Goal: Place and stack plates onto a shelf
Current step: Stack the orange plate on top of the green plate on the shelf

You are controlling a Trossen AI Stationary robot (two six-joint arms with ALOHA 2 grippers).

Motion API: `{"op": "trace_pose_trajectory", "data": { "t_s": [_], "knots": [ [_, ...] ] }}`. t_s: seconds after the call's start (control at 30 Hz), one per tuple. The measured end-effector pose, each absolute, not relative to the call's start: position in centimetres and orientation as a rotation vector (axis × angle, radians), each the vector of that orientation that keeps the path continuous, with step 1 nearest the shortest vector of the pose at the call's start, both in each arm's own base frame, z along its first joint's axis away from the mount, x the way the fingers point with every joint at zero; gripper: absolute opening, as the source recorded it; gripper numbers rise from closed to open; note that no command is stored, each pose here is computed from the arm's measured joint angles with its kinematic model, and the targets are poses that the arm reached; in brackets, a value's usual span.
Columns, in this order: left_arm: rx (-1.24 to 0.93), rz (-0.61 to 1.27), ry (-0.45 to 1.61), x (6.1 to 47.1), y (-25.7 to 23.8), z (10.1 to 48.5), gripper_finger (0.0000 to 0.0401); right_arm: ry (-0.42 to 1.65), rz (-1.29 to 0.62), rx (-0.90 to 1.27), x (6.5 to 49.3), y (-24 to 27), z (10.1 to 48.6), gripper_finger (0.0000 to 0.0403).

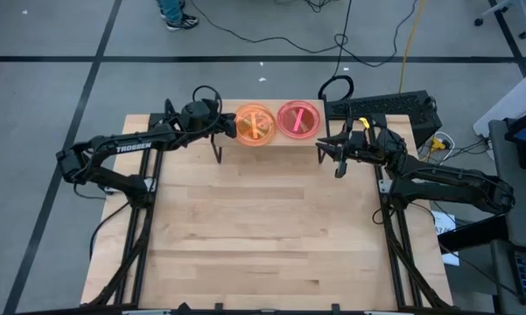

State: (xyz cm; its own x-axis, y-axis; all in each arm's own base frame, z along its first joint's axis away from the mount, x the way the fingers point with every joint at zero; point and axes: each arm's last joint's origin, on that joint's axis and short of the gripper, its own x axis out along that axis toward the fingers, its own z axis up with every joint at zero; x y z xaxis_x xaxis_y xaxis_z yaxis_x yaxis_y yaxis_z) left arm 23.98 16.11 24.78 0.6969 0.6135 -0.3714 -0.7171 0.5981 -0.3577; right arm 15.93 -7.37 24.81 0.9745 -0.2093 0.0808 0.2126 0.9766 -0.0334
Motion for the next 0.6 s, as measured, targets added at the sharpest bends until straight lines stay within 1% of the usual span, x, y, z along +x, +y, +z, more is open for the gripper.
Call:
{"op": "trace_pose_trajectory", "data": {
  "t_s": [0.4,0.6],
  "knots": [
    [-0.484,0.77,0.207,24.06,16.13,24.97,0.0047,-0.077,-0.213,-0.042,15.93,-7.37,24.81,0.0061],
    [-0.486,0.73,0.199,24.23,15.99,25.1,0.0047,-0.077,-0.213,-0.042,15.94,-7.37,24.81,0.0061]
  ]
}}
